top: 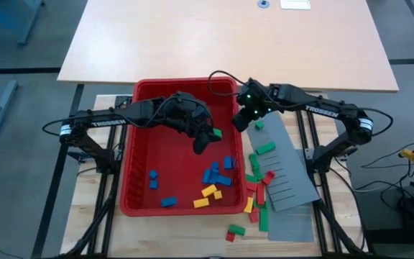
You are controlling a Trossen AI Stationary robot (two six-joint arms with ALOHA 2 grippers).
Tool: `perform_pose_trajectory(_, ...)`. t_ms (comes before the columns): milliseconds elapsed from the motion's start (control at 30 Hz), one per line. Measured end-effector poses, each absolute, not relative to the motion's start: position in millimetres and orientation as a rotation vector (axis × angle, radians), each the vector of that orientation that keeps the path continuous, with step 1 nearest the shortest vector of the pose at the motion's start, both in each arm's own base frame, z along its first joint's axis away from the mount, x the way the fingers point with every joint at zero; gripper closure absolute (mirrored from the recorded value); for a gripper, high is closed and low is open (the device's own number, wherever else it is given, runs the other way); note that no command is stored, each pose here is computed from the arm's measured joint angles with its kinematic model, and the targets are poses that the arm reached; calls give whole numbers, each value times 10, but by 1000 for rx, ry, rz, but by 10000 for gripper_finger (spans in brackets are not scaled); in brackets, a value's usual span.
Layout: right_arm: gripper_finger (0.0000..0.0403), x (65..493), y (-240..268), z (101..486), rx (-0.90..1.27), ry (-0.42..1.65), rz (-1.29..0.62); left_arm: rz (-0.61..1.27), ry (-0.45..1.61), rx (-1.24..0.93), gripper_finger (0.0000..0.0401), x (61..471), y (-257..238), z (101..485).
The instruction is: Sort blocks
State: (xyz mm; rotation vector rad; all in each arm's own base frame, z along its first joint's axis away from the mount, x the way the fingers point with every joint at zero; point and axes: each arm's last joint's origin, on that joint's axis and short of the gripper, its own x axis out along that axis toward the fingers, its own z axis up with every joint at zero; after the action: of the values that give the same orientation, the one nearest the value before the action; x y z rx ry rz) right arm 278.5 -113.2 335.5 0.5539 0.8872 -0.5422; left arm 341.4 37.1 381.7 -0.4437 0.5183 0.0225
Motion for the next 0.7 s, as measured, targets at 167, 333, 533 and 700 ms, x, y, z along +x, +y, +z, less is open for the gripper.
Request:
perform_pose_trajectory(167, 403, 2841, -1164, 3293, 569, 906, -516, 32, 532, -444, 289, 3393, 370, 3815)
perform_pose_trajectory(333, 403, 2907, -1183, 3296, 580, 861, -477, 31, 530, -443, 289, 3385, 369, 3822)
perform_pose_trajectory(533, 403, 2981, -1191, 3334, 595, 782, -418, 29, 535, -433, 289, 3378, 368, 3822)
perform_pose_trajectory(700, 403, 2956, -1184, 3352, 600, 782, -427, 26, 532, -420, 289, 3379, 369, 3824)
